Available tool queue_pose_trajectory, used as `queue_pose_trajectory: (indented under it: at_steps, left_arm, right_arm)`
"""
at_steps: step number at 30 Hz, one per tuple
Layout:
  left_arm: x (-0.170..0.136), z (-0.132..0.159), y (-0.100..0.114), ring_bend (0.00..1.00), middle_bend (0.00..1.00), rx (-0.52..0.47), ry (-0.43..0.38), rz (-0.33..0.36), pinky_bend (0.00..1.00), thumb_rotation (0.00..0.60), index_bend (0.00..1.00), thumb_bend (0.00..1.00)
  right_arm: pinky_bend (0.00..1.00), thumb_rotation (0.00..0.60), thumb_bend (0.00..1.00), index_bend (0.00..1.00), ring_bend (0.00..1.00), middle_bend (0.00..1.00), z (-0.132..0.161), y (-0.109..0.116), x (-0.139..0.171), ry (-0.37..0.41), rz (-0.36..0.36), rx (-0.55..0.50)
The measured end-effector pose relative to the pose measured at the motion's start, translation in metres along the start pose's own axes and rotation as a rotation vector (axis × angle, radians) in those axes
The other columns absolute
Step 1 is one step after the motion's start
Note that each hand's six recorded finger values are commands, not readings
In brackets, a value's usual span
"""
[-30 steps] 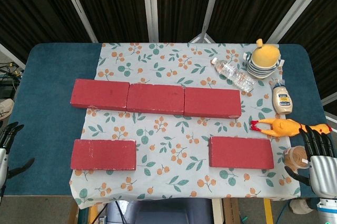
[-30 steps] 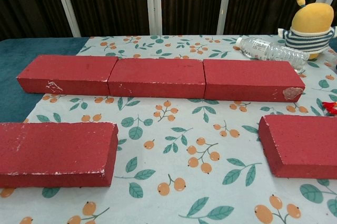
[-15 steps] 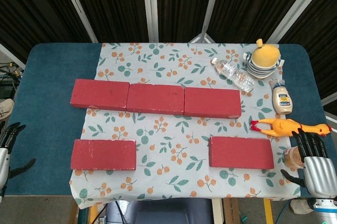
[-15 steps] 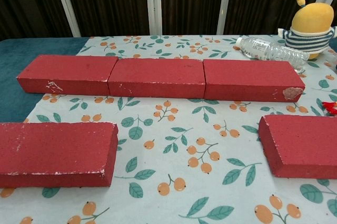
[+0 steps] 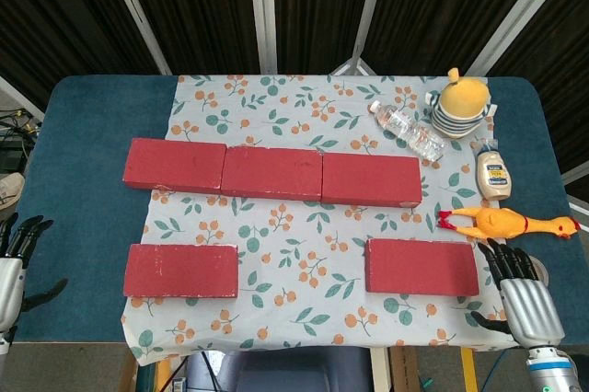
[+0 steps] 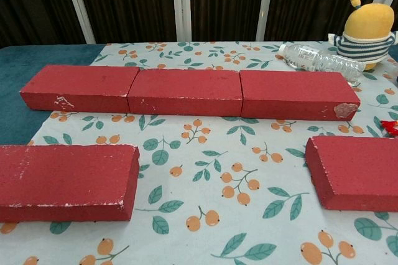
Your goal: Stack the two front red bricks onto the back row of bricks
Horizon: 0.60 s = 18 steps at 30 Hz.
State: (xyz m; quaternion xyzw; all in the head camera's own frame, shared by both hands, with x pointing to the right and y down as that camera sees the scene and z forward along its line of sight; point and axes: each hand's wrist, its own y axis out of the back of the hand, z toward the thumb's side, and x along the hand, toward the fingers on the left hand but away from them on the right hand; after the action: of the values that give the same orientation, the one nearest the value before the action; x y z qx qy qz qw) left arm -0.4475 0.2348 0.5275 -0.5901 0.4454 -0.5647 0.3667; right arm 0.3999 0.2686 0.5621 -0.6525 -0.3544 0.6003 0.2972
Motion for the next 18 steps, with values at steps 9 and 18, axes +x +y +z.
queue_pose_trajectory:
  at_steps: [9, 18]
  left_arm:
    - [0.002, -0.001, -0.001, 0.01, 0.13, 0.003, 0.004, -0.010, 0.07, 0.600, 0.18, 0.00]
    - [0.003, -0.004, 0.000, 0.01, 0.13, -0.003, 0.011, -0.009, 0.07, 0.600, 0.18, 0.00]
  right_arm:
    - [0.00, 0.600, 0.06, 0.00, 0.00, 0.00, 0.026, -0.023, -0.023, 0.004, 0.112, 0.060]
    - [0.00, 0.600, 0.06, 0.00, 0.00, 0.00, 0.049, -0.042, -0.042, -0.001, 0.187, 0.110]
